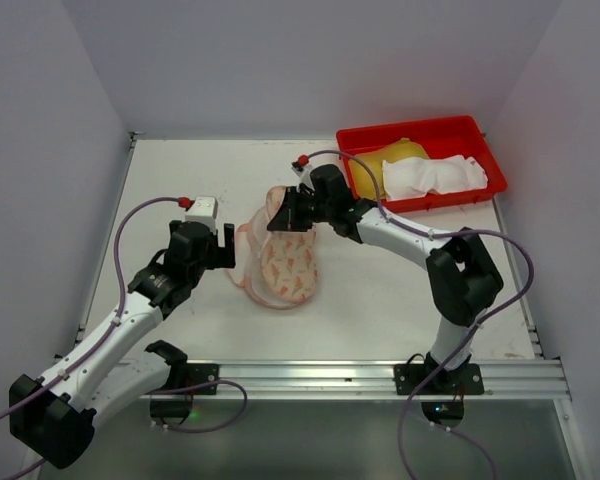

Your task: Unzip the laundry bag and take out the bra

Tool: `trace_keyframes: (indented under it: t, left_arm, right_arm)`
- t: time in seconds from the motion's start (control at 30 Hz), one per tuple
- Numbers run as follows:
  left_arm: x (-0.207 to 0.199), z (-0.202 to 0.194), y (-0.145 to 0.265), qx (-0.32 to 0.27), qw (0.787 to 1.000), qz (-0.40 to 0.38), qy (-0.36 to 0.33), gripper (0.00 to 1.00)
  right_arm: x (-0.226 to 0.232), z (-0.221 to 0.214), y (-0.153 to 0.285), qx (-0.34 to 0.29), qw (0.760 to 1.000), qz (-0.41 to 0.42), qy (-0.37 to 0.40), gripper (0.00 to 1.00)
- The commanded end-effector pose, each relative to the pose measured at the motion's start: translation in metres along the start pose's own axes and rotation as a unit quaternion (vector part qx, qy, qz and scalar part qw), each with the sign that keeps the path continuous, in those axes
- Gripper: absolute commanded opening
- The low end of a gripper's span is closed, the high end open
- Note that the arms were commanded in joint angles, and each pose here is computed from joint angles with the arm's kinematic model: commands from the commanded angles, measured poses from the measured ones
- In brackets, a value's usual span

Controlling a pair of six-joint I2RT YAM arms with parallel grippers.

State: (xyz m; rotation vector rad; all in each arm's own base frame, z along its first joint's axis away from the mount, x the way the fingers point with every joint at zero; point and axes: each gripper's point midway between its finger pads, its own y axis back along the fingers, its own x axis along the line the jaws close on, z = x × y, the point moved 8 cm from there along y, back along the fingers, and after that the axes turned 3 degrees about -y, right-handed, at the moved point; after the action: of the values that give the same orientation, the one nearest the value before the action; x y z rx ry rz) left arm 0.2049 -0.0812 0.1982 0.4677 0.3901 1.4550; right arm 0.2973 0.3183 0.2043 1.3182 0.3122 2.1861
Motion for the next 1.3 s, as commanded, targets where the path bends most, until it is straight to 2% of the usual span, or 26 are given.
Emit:
trace_keyframes:
  t: [0.0, 0.1, 0.2, 0.23, 0.4, 0.5, 0.6, 0.63, 0.67, 0.8, 0.9, 0.97, 1.03, 1.13, 1.2, 1.23, 1.27]
  left_arm:
    - [0.001, 0.004, 0.001, -0.004, 1.0, 0.001, 0.002, 0.9]
    - [0.001, 0.003, 0.001, -0.005, 1.0, 0.002, 0.002, 0.9]
    - [0.002, 0.003, 0.002, -0.005, 1.0, 0.002, 0.002, 0.9]
    - [0.001, 0.003, 0.002, -0.006, 1.0, 0.002, 0.003, 0.9]
    - [0.002, 0.004, 0.002, -0.007, 1.0, 0.003, 0.003, 0.9]
    - [0.002, 0.004, 0.003, -0.009, 1.0, 0.003, 0.003, 0.9]
    - [0.003, 0.004, 0.003, -0.011, 1.0, 0.006, 0.004, 0.9]
    - [0.003, 0.005, 0.004, -0.014, 1.0, 0.006, 0.005, 0.9]
    - [0.004, 0.005, 0.004, -0.015, 1.0, 0.007, 0.005, 0.9]
    - [0.005, 0.006, 0.006, -0.021, 1.0, 0.01, 0.007, 0.9]
    - [0.006, 0.008, 0.007, -0.027, 0.999, 0.013, 0.011, 0.9]
    - [0.007, 0.009, 0.009, -0.032, 0.999, 0.017, 0.013, 0.9]
    - [0.008, 0.012, 0.011, -0.041, 0.999, 0.02, 0.017, 0.9]
    - [0.011, 0.014, 0.015, -0.055, 0.998, 0.026, 0.025, 0.9]
    - [0.013, 0.016, 0.017, -0.062, 0.997, 0.034, 0.029, 0.9]
    - [0.014, 0.018, 0.019, -0.07, 0.996, 0.037, 0.034, 0.9]
    - [0.015, 0.019, 0.021, -0.075, 0.996, 0.039, 0.036, 0.9]
  right_arm:
    - [0.019, 0.018, -0.015, -0.039, 0.998, 0.054, 0.002, 0.04]
    - [0.011, 0.014, -0.035, -0.03, 0.998, 0.053, -0.01, 0.1]
    - [-0.001, 0.006, -0.053, -0.01, 0.998, 0.054, -0.024, 0.26]
    - [-0.006, 0.003, -0.059, -0.003, 0.998, 0.053, -0.031, 0.35]
    - [0.001, 0.008, -0.06, 0.017, 0.998, 0.05, -0.023, 0.54]
    - [0.017, 0.026, -0.041, -0.009, 0.999, 0.028, 0.032, 0.65]
    - [0.029, 0.049, -0.011, -0.066, 0.994, -0.035, 0.085, 0.84]
    - [0.033, 0.06, -0.001, -0.088, 0.99, -0.051, 0.097, 0.93]
    - [0.028, 0.066, 0.008, -0.104, 0.986, -0.085, 0.103, 0.96]
    - [0.027, 0.096, 0.07, -0.18, 0.965, -0.154, 0.115, 0.99]
    - [0.005, 0.105, 0.114, -0.21, 0.954, -0.196, 0.083, 0.99]
    - [-0.01, 0.105, 0.157, -0.253, 0.938, -0.227, 0.065, 0.99]
    - [-0.018, 0.097, 0.2, -0.29, 0.919, -0.262, 0.058, 0.99]
    - [-0.024, 0.078, 0.251, -0.312, 0.899, -0.306, 0.043, 0.99]
    - [-0.025, 0.066, 0.272, -0.327, 0.886, -0.326, 0.032, 0.99]
    - [-0.031, 0.057, 0.283, -0.336, 0.873, -0.353, 0.022, 0.99]
    - [-0.02, 0.048, 0.301, -0.366, 0.862, -0.35, 0.024, 0.99]
